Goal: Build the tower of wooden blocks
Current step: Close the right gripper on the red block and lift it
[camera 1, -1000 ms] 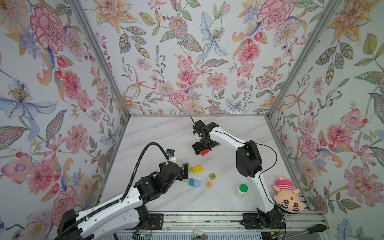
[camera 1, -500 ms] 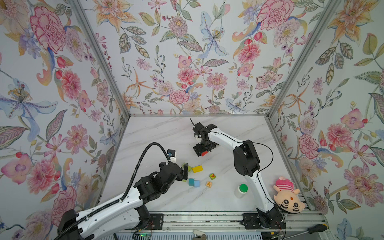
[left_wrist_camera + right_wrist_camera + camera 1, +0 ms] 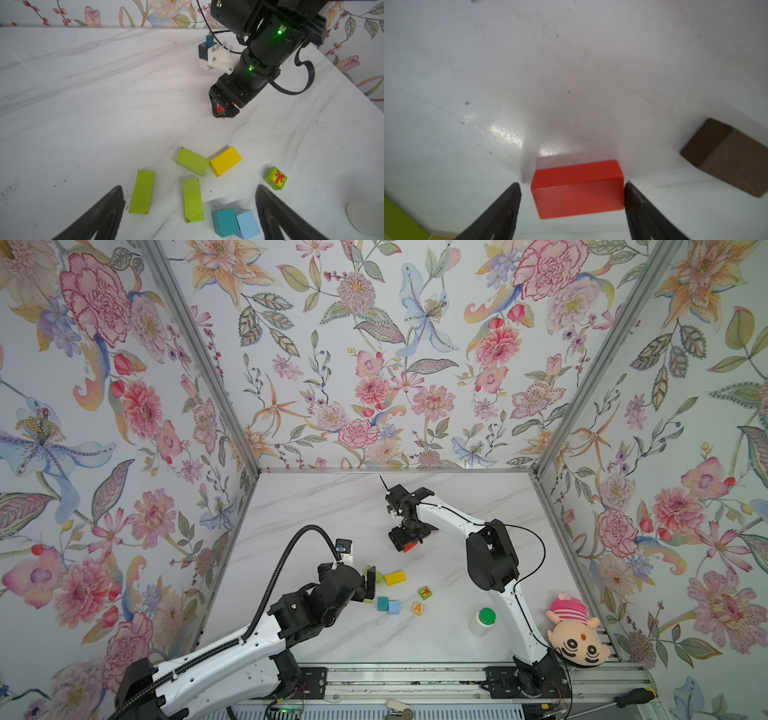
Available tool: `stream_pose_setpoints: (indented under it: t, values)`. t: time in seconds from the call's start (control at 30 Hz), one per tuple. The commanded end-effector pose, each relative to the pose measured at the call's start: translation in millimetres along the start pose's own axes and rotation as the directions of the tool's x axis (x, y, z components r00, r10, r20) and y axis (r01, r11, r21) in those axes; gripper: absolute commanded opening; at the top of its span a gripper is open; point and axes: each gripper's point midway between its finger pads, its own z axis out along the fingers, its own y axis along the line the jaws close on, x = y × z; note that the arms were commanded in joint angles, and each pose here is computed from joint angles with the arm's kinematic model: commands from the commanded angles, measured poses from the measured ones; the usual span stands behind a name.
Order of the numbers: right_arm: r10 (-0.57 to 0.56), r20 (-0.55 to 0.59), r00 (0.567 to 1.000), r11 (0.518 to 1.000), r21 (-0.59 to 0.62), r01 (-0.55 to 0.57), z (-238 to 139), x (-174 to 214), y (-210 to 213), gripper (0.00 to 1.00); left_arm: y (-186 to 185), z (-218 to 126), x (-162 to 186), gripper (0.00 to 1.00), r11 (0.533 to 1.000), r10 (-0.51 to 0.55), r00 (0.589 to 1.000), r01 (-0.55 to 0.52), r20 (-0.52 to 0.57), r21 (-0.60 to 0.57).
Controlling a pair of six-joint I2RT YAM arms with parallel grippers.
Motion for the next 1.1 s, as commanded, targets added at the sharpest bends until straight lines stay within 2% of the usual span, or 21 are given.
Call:
stream_pose_setpoints:
  t: [0.0,0.3,0.4,0.53,1.07]
  values:
    - [0.001,-0.036,0.999,1.000,-0.003,-0.001,11.2,3.7,-3.2,0.75,3.3,-1.1,-4.7,0.99,1.000,0.019,1.000,-0.019,0.005,-0.022]
    - [0.012,-0.060,0.998,1.000,-0.025,-0.013,16.2,11.3,-3.7,0.66,1.6,-1.8,-16.5,0.99,0.998,0.045,0.999,-0.045,0.003,-0.040]
    - [0.015,-0.062,0.998,0.999,-0.037,-0.017,15.1,12.1,-1.6,0.61,1.1,-2.3,-18.8,0.99,0.999,0.033,0.999,-0.032,0.015,-0.036]
    - [0.053,-0.061,0.997,0.998,-0.030,-0.055,11.8,13.3,-19.3,0.59,0.1,-2.2,-20.8,0.99,0.999,0.021,0.999,-0.020,0.026,-0.032]
    - [0.079,-0.093,0.993,0.997,0.000,-0.080,11.5,32.6,-31.6,0.49,0.6,0.3,-20.3,0.99,0.998,0.044,0.999,-0.043,0.030,-0.035]
